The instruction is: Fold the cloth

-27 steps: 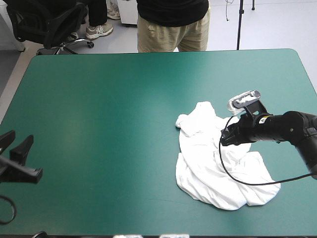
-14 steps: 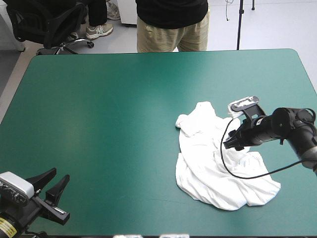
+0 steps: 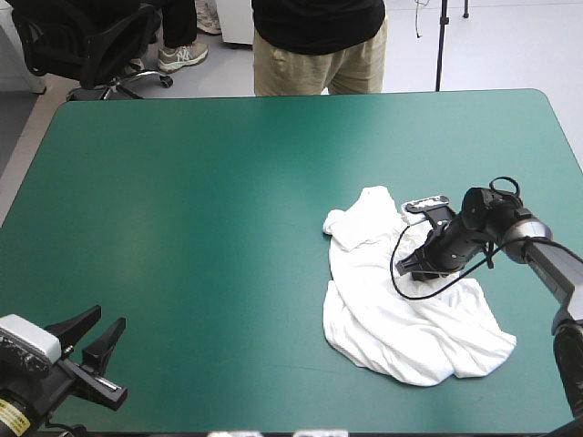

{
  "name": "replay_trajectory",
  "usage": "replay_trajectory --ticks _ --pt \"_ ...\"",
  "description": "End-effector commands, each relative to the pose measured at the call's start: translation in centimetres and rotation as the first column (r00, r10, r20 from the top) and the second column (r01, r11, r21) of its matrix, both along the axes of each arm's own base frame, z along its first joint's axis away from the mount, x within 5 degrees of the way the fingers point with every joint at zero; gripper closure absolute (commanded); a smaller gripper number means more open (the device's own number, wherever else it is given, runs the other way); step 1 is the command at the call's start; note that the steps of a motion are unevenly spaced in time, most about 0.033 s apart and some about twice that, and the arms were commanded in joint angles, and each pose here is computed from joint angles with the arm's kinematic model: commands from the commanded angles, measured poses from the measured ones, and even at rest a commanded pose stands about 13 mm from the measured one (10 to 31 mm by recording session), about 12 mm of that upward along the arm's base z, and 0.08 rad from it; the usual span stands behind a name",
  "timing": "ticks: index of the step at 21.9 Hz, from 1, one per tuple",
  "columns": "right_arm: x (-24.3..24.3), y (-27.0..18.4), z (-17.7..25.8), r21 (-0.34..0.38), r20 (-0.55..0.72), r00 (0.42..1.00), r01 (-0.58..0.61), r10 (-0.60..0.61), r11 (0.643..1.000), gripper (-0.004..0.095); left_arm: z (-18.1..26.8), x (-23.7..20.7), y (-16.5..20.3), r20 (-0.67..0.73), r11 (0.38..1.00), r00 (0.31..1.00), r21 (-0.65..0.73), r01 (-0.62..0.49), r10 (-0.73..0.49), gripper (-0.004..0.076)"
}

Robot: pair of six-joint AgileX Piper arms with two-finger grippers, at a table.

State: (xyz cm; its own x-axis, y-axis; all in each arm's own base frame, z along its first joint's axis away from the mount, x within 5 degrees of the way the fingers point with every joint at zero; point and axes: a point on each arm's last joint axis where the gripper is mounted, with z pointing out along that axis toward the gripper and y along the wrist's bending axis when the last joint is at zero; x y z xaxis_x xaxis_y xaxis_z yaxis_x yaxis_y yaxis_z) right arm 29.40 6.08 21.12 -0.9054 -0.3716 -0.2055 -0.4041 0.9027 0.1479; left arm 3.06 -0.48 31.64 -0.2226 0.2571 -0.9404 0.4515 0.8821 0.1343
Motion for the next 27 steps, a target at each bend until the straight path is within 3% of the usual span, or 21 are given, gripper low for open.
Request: replay_trajectory --ticks 1,6,8,11,15,17,19,21,25,27 --pt "0.8 0.5 -0.3 0.036 0.017 1.0 -0.026 0.025 0.999 0.0922 1.3 0.2 -0.2 0.078 0.999 0.997 -0.039 0.011 -0.008 0.0435" --pt "1.5 1.9 0.4 0.116 0.087 0.995 -0.047 0.037 0.992 0.0913 1.3 0.2 -0.2 0.077 0.999 0.997 -0.041 0.01 -0.007 0.0435" --pt "1.9 3.2 1.3 0.106 0.128 0.989 -0.092 0.079 0.99 0.0913 1.3 0.2 -0.2 0.075 0.999 0.997 -0.044 0.011 -0.007 0.0435" --pt "3.6 8.7 2.6 0.118 0.161 0.963 -0.236 0.216 0.965 0.0913 1.5 0.2 -0.2 0.089 0.998 0.996 -0.056 0.014 -0.009 0.0435" --pt "4.2 17.8 3.1 0.135 0.153 0.892 -0.446 0.426 0.885 0.0913 1.5 0.2 -0.2 0.094 0.998 0.996 -0.054 0.013 -0.008 0.0435" --pt "3.5 22.5 4.1 0.144 0.181 0.835 -0.545 0.52 0.826 0.0913 1.5 0.2 -0.1 0.103 0.999 0.995 -0.041 0.005 -0.001 0.0435" --pt "1.1 27.7 5.6 0.14 0.22 0.745 -0.664 0.63 0.735 0.0913 1.6 0.4 0.2 0.118 0.999 0.993 -0.032 -0.026 0.029 0.0435" --pt "-0.7 30.1 6.7 0.101 0.248 0.682 -0.724 0.688 0.682 0.0913 1.7 0.5 0.3 0.112 0.997 0.992 -0.058 -0.05 0.057 0.0435" --pt "-1.0 30.5 7.0 0.005 0.262 0.667 -0.723 0.697 0.691 0.0897 1.7 0.5 0.3 0.105 0.996 0.992 -0.07 -0.057 0.064 0.0435" --pt "-0.8 30.2 6.9 -0.013 0.25 0.668 -0.722 0.701 0.692 0.0745 1.7 0.5 0.4 0.108 0.996 0.992 -0.067 -0.058 0.065 0.0435"
